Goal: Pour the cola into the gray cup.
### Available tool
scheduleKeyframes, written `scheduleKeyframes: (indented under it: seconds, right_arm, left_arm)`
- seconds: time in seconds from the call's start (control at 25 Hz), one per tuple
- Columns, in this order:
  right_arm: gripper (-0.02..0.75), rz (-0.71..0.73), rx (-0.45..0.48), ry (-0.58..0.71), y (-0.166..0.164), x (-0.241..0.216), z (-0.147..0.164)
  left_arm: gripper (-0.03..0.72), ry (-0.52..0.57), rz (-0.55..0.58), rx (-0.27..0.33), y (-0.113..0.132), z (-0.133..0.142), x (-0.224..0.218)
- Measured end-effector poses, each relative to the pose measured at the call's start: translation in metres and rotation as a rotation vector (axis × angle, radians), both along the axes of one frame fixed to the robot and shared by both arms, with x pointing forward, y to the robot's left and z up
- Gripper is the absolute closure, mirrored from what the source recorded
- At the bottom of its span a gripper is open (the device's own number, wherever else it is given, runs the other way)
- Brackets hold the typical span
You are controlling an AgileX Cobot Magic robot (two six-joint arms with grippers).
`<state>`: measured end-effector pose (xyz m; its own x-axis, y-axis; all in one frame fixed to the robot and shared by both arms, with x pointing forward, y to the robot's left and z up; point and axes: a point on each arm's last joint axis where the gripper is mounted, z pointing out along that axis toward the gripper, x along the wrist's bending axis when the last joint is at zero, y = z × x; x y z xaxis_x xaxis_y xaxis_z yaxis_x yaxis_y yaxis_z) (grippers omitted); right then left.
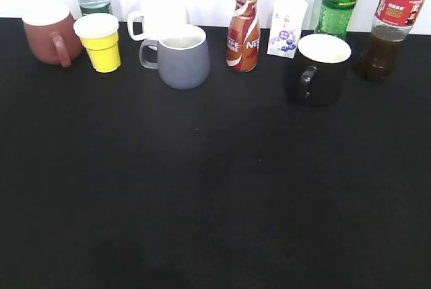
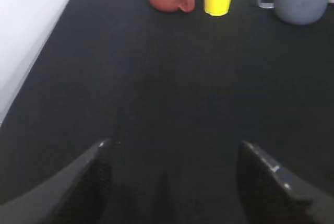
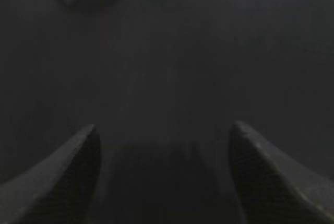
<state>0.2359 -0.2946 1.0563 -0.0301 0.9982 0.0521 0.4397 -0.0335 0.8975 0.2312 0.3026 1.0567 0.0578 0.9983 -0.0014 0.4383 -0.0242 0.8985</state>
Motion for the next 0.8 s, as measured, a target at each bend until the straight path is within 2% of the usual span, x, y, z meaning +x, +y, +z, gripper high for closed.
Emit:
scheduleKeyframes:
  seconds: [0.36, 0.8]
  right_arm:
    - [0.163, 0.016, 0.025, -0.015, 0.0024, -0.0027, -0.0003]
    - [0.164, 0.017, 0.026, -0.015, 0.0025, -0.0027, -0.0003]
  left_arm:
    - [0.128, -0.002, 0.025, 0.000, -0.0002, 0.0000, -0.0003]
    - [0.261, -0.002, 0.025, 0.000, -0.0002, 0.0000, -0.0003]
